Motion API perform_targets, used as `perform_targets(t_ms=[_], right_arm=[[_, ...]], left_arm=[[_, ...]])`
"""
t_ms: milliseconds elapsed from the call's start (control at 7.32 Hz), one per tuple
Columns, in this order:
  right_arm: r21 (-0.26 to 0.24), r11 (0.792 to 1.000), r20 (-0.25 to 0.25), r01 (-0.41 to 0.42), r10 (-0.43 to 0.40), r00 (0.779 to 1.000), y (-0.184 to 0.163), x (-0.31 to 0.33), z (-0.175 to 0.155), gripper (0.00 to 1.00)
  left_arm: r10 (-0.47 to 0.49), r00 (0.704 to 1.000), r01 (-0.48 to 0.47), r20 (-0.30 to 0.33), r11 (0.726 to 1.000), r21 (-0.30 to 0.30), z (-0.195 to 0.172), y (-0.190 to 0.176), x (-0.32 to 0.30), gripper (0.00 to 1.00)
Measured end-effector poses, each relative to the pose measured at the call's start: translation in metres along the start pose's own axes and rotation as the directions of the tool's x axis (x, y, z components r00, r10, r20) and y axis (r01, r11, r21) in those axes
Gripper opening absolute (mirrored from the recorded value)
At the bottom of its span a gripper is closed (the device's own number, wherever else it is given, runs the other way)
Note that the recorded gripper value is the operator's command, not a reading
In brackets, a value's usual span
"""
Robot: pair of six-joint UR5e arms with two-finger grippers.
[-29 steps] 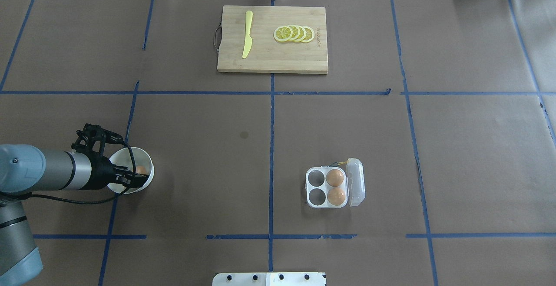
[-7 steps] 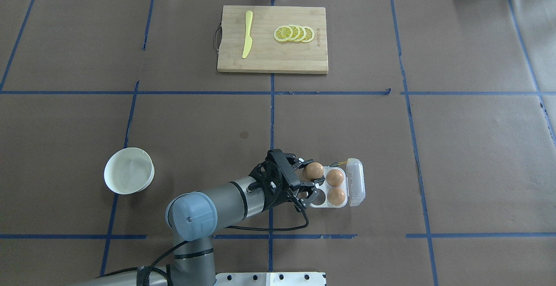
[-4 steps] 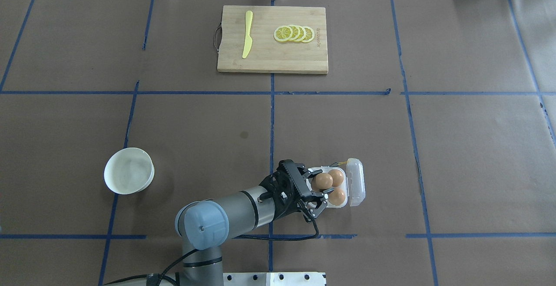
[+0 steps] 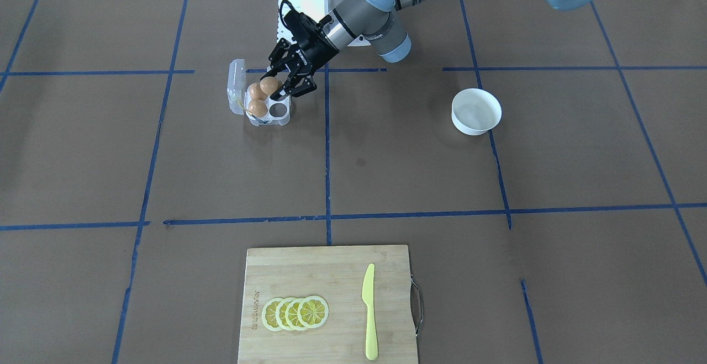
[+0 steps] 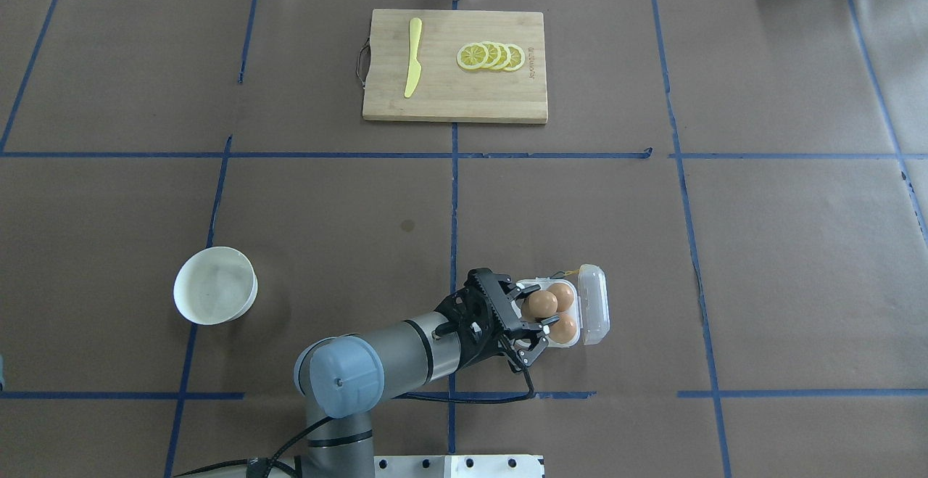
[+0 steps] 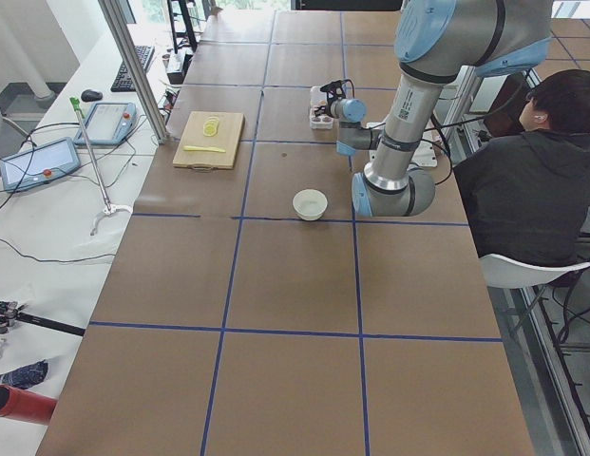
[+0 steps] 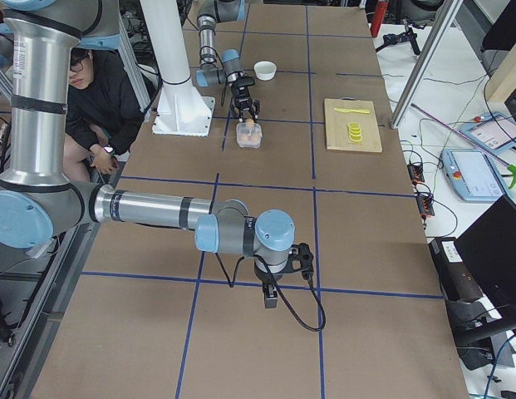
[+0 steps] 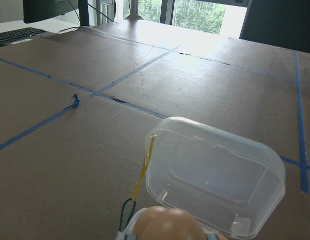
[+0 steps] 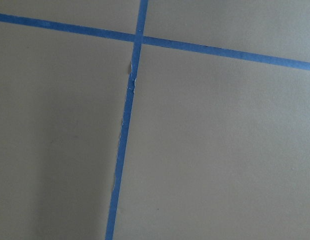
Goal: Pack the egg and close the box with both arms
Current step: 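Lower the egg into the empty egg box slot and open the left gripper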
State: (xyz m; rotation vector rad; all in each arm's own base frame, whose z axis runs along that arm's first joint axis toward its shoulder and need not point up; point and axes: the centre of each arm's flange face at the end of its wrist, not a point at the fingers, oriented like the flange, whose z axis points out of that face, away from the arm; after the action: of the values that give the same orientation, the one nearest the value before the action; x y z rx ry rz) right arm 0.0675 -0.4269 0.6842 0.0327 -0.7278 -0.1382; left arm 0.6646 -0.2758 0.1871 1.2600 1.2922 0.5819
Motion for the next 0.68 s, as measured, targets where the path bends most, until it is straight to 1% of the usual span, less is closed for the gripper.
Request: perform_targets(t_ms=[683], right_arm=[[-0.001,1.000,0.000,0.000,0.000,1.000,0.0001,0.0001,0.0001,1.00]], left_arm=[[-0.003,1.000,0.003,0.001,1.000,0.019,-0.0022,-0.0059,-0.0038,1.00]])
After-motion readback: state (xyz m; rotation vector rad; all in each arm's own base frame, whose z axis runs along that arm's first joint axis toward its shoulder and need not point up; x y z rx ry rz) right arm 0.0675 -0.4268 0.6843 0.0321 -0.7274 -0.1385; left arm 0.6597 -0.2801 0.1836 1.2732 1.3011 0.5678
